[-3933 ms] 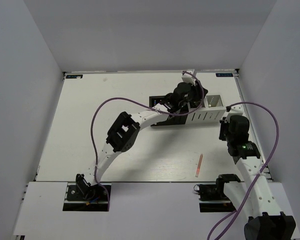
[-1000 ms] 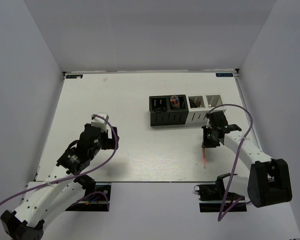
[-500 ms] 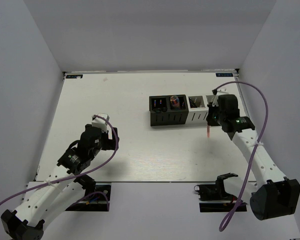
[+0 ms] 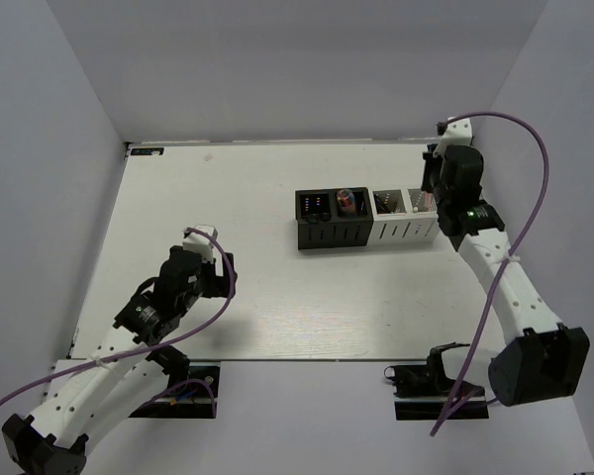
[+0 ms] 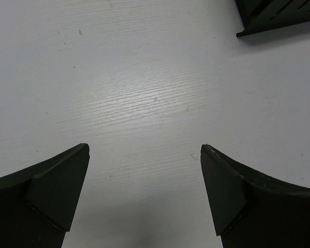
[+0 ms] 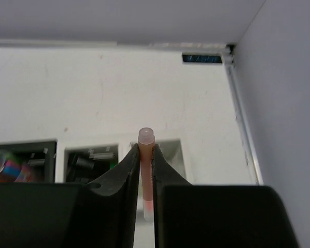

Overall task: Sort the stationery into containers
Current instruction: Place the pen in the storage box.

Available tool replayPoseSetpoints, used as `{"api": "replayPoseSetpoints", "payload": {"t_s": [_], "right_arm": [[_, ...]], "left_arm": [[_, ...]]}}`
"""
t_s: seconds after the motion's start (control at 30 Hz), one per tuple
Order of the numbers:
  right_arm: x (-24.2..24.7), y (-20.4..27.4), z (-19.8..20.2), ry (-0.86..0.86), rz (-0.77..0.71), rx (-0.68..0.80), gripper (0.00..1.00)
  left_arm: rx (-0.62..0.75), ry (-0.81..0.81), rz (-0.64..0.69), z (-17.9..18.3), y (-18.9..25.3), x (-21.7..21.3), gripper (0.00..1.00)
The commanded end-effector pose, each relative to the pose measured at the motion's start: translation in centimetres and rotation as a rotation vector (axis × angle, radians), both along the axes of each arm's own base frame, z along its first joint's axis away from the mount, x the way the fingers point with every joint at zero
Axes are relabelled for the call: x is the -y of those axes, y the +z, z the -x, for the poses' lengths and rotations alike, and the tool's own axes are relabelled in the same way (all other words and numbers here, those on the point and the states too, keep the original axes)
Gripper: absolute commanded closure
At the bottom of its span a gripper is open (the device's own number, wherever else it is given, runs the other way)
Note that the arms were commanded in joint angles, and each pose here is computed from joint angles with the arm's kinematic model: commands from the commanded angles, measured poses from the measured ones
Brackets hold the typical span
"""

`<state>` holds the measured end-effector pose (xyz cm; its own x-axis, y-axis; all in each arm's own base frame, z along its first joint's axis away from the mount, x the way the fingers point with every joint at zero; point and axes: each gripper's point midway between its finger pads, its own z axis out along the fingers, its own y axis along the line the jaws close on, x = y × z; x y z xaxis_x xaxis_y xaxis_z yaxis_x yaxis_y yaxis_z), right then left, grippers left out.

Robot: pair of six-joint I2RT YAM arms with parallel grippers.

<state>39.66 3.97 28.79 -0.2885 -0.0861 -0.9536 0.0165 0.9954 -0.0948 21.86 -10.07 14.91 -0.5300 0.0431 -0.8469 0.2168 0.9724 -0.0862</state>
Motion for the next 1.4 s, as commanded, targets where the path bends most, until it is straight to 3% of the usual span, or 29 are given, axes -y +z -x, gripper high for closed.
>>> {"api": "replayPoseSetpoints", "payload": {"t_s": [0.0,0.17,0.47,0.6,0.8,1.03,1.13,1.17,1.2,1.23,1.27,1.3,1.33,1.37], "right_arm": [[1.3,2.8,-3.9,-0.052,0.09,0.221,1.0],[0.3,1.9,-6.3,0.031,0.142,0.296,1.0],[0.8,-3.3,-6.8,0.068,0.126,0.194,1.0],[0.6,-5.5,-6.6,0.103,0.119,0.123,0.58],[0.7,-6.4,-6.4,0.114,0.087,0.086,0.51],[1.0,-6.2,-5.9,0.105,0.04,0.065,0.51],[0.3,-4.9,-4.4,0.157,0.012,0.059,0.6],[-0.3,-5.9,-3.1,0.187,-0.006,-0.013,0.86],[-3.1,-3.9,-2.3,0.347,-0.059,0.002,1.0],[-4.1,-1.8,-0.8,0.418,-0.068,0.03,1.0],[-5.1,-4.7,2.3,0.494,-0.105,-0.149,1.0],[-8.5,-1.4,4.9,0.722,-0.167,-0.127,1.0],[-9.3,-2.6,7.5,0.77,-0.214,-0.248,1.0],[-10.3,-2.4,9.8,0.829,-0.287,-0.325,0.92]], "left_arm": [[-0.003,-0.009,-0.006,-0.1,-0.3,0.1,0.0],[-0.016,-0.009,-0.02,-0.2,-0.7,0.1,0.0],[-0.026,-0.014,-0.024,-0.1,-0.9,0.1,0.0],[-0.026,-0.018,-0.025,-0.1,-0.9,0.2,0.0],[-0.027,-0.016,-0.023,-0.1,-0.9,0.1,0.0],[-0.032,-0.017,-0.03,0.0,-1.1,0.1,0.0],[-0.027,-0.02,-0.024,-0.1,-1.0,0.2,0.0],[-0.03,-0.025,-0.024,0.0,-1.1,0.3,0.0],[-0.027,-0.025,-0.021,-0.1,-1.1,0.3,0.02],[-0.029,-0.034,-0.017,-0.1,-1.1,0.5,0.11],[-0.033,-0.044,-0.007,-0.2,-1.2,0.7,0.23],[-0.045,-0.05,0.009,-0.3,-1.2,1.0,0.43],[-0.05,-0.05,0.02,-0.4,-1.1,1.1,0.9],[-0.07,-0.062,0.054,-0.2,-1.1,1.5,1.0]]}}
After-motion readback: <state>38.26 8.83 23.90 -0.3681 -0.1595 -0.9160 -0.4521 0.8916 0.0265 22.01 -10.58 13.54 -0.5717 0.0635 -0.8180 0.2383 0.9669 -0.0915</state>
